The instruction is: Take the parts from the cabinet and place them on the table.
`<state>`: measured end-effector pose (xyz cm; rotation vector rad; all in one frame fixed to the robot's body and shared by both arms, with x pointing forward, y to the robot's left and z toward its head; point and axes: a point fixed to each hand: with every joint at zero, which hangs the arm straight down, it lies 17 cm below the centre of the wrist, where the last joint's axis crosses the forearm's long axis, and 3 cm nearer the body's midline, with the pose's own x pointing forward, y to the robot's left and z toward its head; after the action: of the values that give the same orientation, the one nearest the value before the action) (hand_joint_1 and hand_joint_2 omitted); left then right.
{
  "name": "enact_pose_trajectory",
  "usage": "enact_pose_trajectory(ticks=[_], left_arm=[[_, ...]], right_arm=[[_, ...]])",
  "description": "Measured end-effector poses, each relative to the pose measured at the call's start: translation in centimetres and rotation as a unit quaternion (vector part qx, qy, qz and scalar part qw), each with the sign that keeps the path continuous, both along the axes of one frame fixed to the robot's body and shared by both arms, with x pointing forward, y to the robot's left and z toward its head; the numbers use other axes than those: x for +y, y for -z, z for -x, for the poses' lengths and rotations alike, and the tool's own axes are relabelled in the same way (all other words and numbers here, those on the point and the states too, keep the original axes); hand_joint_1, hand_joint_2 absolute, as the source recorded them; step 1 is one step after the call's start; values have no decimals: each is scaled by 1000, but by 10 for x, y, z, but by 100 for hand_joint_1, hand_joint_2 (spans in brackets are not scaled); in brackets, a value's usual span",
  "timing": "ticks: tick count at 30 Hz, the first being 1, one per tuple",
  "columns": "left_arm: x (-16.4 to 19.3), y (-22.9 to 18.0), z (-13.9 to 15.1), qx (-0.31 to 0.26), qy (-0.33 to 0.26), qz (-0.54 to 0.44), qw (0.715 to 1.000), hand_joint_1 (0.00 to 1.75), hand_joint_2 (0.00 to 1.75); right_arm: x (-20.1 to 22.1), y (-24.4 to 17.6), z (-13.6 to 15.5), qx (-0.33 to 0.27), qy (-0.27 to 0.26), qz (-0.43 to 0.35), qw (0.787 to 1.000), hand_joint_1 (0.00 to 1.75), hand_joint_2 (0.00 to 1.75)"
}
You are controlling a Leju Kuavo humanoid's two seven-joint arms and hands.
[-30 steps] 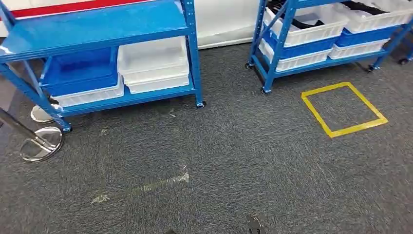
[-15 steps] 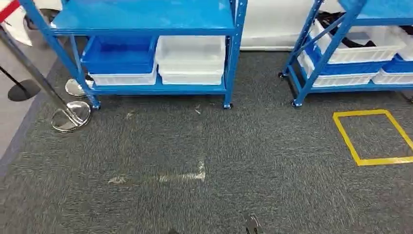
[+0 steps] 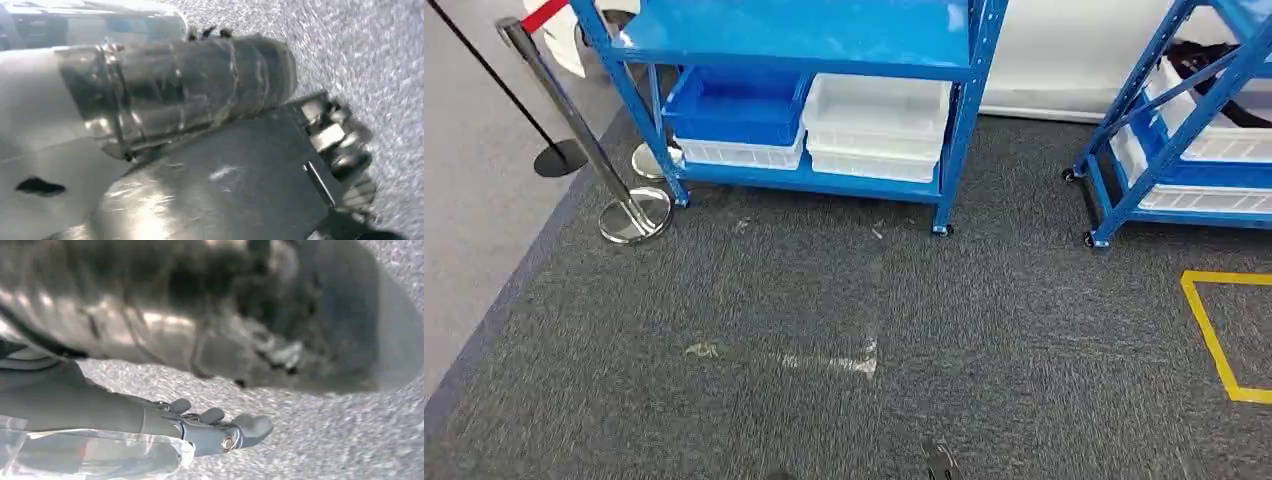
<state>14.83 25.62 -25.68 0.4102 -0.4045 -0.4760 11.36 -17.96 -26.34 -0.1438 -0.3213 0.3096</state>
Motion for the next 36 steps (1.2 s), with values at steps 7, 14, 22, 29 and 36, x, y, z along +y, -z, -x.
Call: enact_pose_trajectory(ticks=[7, 14, 22, 29, 36], left_arm=[[1, -2, -5, -6, 0, -4, 1000, 0, 0], [-10, -2, -13, -3, 51, 3, 999, 0, 0], [-28, -6, -31, 1, 119, 12, 993, 0, 0], [-33, -8, -43, -2, 159, 12, 987, 0, 0], [-33, -10, -48, -5, 167, 5, 986, 0, 0]], right_arm=[[2, 0, 1, 2, -13, 1, 1000, 0, 0], [-7, -1, -13, -1, 33, -12, 999, 0, 0], [-64, -2, -52, 2, 81, -17, 997, 0, 0], [-108, -8, -80, -13, 112, 1, 994, 0, 0], [-129, -11, -87, -26, 139, 16, 990, 0, 0]])
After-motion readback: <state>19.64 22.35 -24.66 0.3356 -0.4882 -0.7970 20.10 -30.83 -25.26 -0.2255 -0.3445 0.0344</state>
